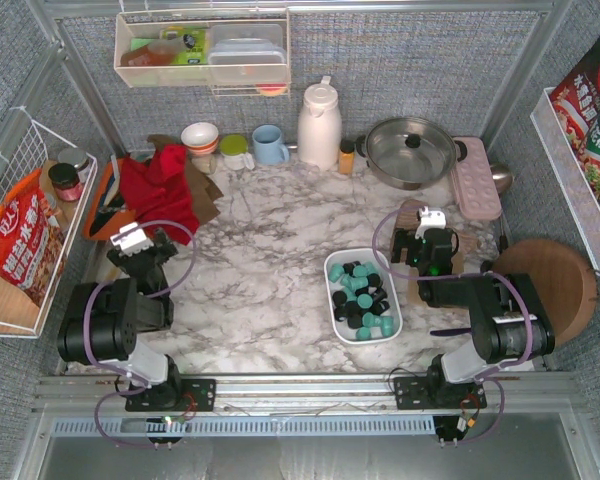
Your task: Mix the coffee capsules in the storage basket
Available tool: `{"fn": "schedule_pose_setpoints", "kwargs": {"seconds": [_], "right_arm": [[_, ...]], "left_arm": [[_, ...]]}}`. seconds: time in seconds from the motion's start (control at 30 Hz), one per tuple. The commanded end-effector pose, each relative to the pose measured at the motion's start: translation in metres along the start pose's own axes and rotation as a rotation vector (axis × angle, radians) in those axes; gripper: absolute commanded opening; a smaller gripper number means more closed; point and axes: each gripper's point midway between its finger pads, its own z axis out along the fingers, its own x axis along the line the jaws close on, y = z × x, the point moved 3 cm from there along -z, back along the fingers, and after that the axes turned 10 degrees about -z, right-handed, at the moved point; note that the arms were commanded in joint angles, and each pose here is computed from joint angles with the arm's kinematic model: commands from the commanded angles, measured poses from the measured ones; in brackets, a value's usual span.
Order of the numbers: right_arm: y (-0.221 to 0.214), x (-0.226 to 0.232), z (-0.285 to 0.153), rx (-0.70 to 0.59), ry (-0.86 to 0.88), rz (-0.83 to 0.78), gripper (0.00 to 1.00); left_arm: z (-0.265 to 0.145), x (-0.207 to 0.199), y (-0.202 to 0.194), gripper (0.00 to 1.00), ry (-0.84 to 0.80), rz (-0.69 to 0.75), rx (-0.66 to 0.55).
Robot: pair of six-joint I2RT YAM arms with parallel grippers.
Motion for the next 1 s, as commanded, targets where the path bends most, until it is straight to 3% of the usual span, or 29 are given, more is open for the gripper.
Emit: {"fn": "schedule_pose_setpoints", "kwargs": {"seconds": [0.0,0.97], "right_arm": [[0.008,0.0002,0.0017,-0.028,0.0,0.004,0.99],[0.0079,0.0001,0.0017,-0.028,0.0,0.004,0.99]], "left_arm": [[-0.0006,-0.0035,-0.0093,0.99,-0.029,-0.002,0.027],[-0.0026,-0.0069,-0.0088,0.99,-0.052,0.007,0.029]]}}
